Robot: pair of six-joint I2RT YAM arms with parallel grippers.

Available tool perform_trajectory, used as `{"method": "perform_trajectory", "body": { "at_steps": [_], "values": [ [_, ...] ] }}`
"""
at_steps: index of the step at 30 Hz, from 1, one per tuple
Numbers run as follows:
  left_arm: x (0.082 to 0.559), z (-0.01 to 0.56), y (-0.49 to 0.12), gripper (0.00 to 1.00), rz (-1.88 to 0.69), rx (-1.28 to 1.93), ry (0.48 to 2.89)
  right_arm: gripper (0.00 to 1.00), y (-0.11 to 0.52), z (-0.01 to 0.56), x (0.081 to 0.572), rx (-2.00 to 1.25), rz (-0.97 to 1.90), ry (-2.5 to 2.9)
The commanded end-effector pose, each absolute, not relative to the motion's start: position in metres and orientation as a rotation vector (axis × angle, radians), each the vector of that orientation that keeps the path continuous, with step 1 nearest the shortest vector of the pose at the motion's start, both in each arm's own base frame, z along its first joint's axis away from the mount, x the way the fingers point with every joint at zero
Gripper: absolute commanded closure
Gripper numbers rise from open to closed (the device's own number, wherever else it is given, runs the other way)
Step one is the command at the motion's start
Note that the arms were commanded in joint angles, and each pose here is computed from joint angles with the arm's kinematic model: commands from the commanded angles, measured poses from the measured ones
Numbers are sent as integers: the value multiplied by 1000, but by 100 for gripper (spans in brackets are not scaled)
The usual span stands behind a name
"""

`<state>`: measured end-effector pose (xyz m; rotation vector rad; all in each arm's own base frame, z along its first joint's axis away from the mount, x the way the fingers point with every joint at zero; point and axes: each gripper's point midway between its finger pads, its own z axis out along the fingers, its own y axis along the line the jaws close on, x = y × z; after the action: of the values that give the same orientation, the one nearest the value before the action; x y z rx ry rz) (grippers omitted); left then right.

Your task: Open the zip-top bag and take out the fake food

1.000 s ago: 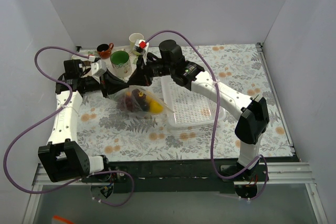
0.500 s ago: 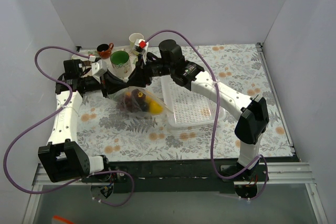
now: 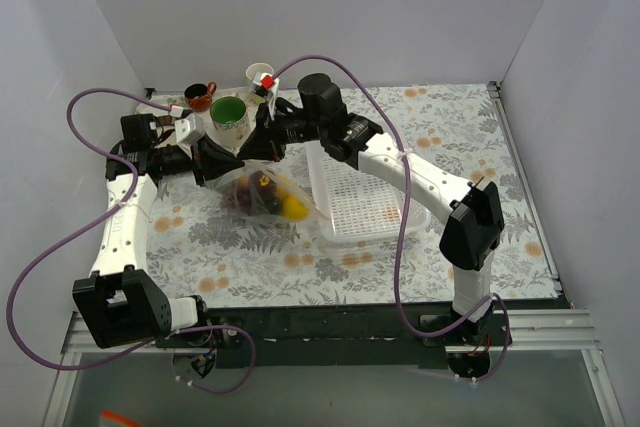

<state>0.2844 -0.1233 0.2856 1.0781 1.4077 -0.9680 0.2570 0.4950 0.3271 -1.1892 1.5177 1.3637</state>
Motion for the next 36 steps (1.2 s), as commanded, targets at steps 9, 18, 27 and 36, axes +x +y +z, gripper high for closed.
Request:
{"method": "perform_trajectory", "body": {
  "at_steps": [9,18,27,36],
  "values": [
    [295,317,-122,100,-897,1100,1344,99,462,326,252,-1202,1268,1523],
    [304,332,-119,100,-834,1090,1340,99,414,277,255,-1175,1138,1645],
    [331,345,-80,100,-749,995,1379,99,378,232,243,-1142,1067,1749],
    [331,345,-64,100,-733,962,1385,99,370,217,238,-1139,1058,1767]
  ]
}}
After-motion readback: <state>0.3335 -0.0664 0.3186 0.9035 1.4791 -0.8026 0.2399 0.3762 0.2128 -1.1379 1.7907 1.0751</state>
